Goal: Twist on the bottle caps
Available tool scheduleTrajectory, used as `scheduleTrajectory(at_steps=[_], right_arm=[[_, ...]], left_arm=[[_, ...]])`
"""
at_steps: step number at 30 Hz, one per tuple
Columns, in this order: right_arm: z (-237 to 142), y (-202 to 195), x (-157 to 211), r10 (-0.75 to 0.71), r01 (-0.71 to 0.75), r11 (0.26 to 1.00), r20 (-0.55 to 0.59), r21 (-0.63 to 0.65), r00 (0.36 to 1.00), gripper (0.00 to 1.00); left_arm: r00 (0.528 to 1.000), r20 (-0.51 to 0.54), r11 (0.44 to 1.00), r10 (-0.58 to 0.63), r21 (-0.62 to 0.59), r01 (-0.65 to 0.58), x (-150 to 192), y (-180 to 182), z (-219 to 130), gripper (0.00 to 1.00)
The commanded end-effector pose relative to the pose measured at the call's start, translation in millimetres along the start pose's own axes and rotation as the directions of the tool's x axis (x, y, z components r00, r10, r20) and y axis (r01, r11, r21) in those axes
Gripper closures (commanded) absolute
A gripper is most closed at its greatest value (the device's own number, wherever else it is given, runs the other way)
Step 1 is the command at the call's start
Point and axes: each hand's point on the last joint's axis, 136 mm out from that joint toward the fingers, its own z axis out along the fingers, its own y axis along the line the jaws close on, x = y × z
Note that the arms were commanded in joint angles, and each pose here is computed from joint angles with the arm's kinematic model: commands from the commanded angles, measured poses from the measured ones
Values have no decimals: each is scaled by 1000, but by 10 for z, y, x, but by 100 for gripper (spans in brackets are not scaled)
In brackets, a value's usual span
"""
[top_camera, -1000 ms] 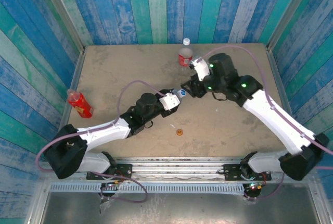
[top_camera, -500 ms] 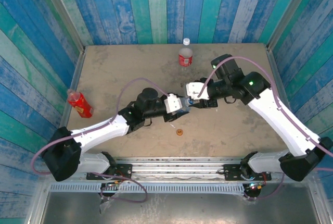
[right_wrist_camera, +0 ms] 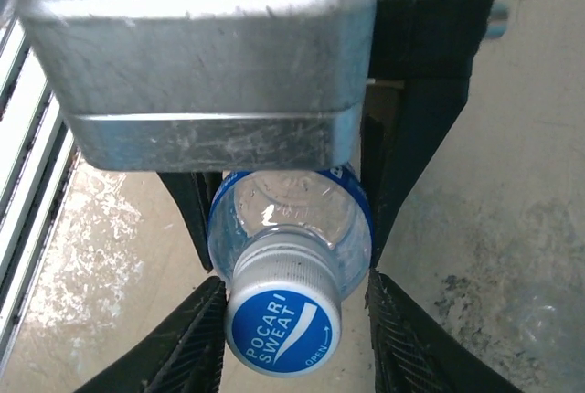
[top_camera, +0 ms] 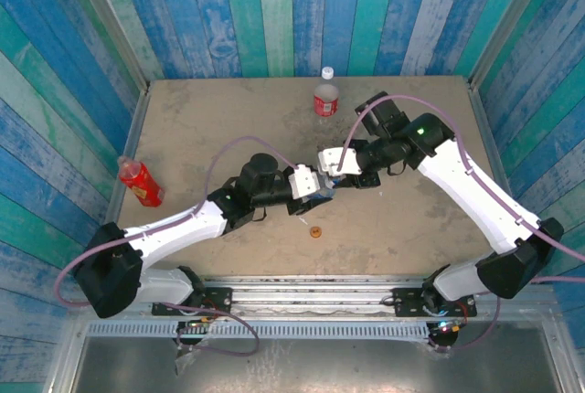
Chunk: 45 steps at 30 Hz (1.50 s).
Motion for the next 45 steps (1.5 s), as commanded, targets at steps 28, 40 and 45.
scheduleTrajectory(at_steps=[28,40,45], right_arm=[[-338,-571,102,887,-978,155,416,136,199,88],[-656,-337,-271,477,-567,776,331,277,814,48],[-671,-12,-287,89,-143,945,190,293,978,41]], left_arm=[[999,37,958,28,-287,-16,-205,576,-6,100],[998,12,988,-53,-147,55,-171,325,-14,100],[997,4,989,-72,-129,72,-73,248,-26,100]])
